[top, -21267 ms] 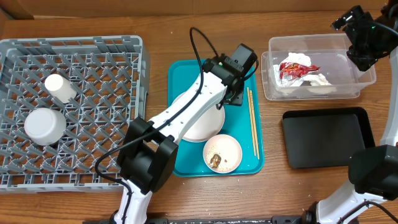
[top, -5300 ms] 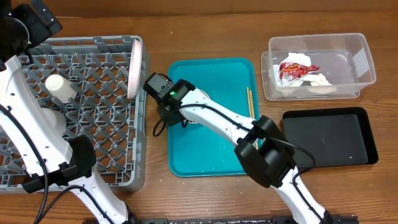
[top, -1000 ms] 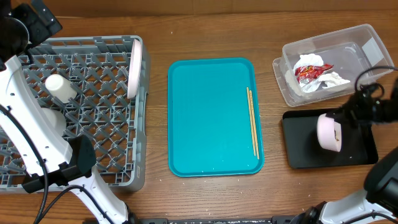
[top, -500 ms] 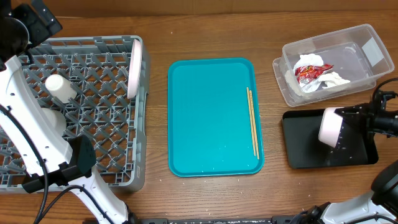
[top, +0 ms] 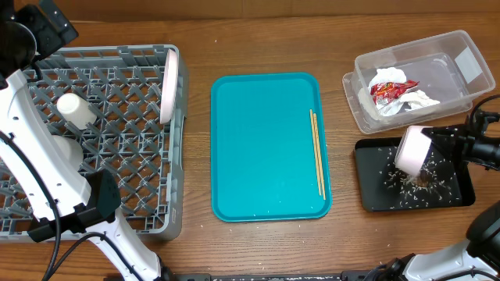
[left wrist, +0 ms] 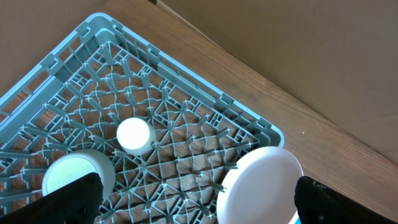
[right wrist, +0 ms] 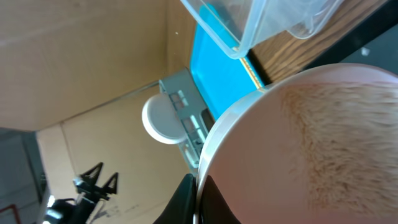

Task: Sort waste into correct bins and load items into the dishwasher
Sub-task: 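Tip the rice bowl over the black tray to dump the rice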

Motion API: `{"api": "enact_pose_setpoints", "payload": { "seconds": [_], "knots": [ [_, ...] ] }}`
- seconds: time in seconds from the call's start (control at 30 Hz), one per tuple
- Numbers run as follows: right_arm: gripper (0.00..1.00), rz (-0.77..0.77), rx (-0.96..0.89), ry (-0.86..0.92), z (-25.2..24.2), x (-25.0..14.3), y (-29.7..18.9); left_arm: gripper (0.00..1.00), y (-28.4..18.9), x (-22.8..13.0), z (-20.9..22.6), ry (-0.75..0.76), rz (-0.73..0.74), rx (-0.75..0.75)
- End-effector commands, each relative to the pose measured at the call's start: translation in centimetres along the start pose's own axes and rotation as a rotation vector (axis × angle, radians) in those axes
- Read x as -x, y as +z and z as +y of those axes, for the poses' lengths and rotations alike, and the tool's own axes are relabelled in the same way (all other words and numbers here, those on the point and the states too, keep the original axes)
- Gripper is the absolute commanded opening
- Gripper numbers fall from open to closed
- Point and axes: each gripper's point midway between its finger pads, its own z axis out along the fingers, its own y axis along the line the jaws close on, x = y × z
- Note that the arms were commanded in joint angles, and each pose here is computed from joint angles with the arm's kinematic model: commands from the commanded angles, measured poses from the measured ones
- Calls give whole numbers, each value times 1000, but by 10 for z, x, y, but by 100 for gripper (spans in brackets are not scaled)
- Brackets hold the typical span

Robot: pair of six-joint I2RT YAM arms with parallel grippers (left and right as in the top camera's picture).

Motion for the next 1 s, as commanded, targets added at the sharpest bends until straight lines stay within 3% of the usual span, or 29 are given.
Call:
{"api": "enact_pose_setpoints", "payload": {
  "seconds": [0.0,0.43,0.77,0.97],
  "knots": [
    [4,-18,59,30,13,-1,-2,100,-11,1,1,11,-19,-6],
    [3,19,74,206,-15,-7,11,100,-11,1,1,11,-19,-6],
    [3,-41,116,307,-51,4,0,100,-11,1,1,11,-19,-6],
    [3,-86,235,296,-35,14,-9,100,-11,1,1,11,-19,-6]
  ]
}}
